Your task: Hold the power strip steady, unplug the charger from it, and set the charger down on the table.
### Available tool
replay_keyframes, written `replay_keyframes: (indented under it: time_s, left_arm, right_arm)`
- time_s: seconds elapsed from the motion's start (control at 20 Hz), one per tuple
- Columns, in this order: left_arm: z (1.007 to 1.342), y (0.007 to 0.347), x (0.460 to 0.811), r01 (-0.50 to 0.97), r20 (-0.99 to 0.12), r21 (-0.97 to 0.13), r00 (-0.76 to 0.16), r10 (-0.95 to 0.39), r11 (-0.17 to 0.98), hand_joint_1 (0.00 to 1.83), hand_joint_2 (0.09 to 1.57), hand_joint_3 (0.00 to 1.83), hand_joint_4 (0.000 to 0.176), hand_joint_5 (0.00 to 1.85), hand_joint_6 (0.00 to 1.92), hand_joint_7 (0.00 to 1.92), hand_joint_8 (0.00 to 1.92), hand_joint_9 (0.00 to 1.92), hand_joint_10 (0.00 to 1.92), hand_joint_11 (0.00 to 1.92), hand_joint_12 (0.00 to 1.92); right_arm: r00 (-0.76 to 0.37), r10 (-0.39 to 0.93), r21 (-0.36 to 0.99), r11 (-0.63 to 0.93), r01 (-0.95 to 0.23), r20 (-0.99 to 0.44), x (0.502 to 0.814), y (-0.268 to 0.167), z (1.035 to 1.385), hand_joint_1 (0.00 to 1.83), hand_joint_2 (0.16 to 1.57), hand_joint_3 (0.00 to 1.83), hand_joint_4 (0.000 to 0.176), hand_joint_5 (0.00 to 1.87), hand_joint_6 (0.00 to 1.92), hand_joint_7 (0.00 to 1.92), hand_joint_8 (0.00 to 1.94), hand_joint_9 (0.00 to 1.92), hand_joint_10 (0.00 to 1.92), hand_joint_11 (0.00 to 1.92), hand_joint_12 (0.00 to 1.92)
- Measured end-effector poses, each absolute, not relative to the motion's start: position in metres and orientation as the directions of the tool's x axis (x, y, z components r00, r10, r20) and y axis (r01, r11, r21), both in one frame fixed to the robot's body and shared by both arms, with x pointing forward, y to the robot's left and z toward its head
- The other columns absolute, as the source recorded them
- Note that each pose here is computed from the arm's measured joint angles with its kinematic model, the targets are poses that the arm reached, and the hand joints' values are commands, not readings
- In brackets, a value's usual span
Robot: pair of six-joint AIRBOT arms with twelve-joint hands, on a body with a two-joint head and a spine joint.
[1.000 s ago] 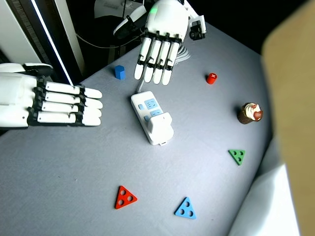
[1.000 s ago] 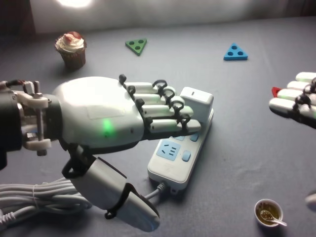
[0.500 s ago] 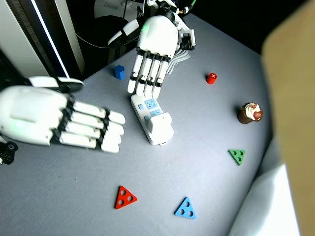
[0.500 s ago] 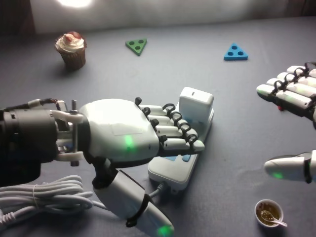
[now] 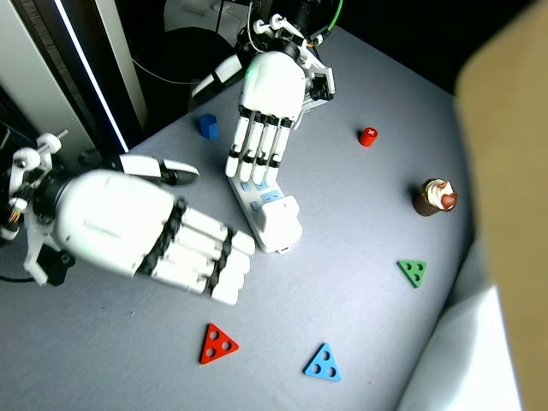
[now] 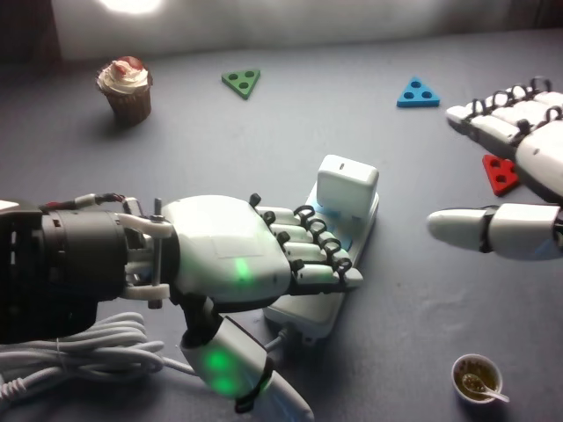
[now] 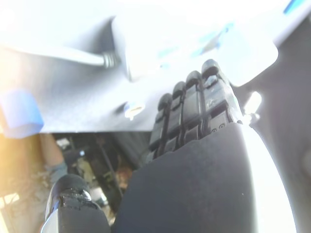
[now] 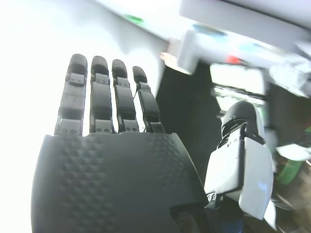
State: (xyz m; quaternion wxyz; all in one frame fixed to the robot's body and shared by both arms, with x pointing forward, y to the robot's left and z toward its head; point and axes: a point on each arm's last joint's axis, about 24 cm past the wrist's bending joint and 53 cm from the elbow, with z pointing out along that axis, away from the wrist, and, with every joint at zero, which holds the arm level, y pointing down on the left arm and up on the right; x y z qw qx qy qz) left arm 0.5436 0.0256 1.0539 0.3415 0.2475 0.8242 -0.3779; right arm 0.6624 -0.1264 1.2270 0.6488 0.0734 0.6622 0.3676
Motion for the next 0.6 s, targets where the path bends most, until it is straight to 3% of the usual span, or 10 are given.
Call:
replay_keyframes:
  time_s: [0.35, 0.5, 0.6]
  left_arm:
    - [1.048, 0.028, 0.555, 0.661, -0.753, -0.443, -0.641, 0.149, 0.606, 0.00, 0.87, 0.00, 0.000, 0.05, 0.00, 0.06, 0.00, 0.04, 0.00, 0.04, 0.05]
    - [1.045, 0.024, 0.553, 0.664, -0.749, -0.450, -0.645, 0.152, 0.597, 0.00, 0.88, 0.00, 0.000, 0.05, 0.00, 0.06, 0.00, 0.04, 0.00, 0.04, 0.05]
    - [1.041, 0.023, 0.552, 0.664, -0.746, -0.450, -0.647, 0.158, 0.597, 0.00, 0.88, 0.00, 0.000, 0.04, 0.00, 0.05, 0.00, 0.03, 0.00, 0.03, 0.05]
  right_arm:
    - [-0.205, 0.627, 0.655, 0.673, -0.344, -0.752, 0.669, -0.096, 1.224, 0.02, 1.03, 0.01, 0.000, 0.09, 0.00, 0.13, 0.00, 0.13, 0.00, 0.12, 0.06]
    - [-0.219, 0.638, 0.672, 0.664, -0.329, -0.738, 0.673, -0.090, 1.217, 0.34, 1.06, 0.01, 0.000, 0.11, 0.01, 0.16, 0.01, 0.16, 0.01, 0.14, 0.07]
    - [-0.221, 0.636, 0.670, 0.662, -0.337, -0.740, 0.674, -0.085, 1.217, 0.45, 1.06, 0.01, 0.000, 0.10, 0.00, 0.15, 0.00, 0.15, 0.00, 0.15, 0.07]
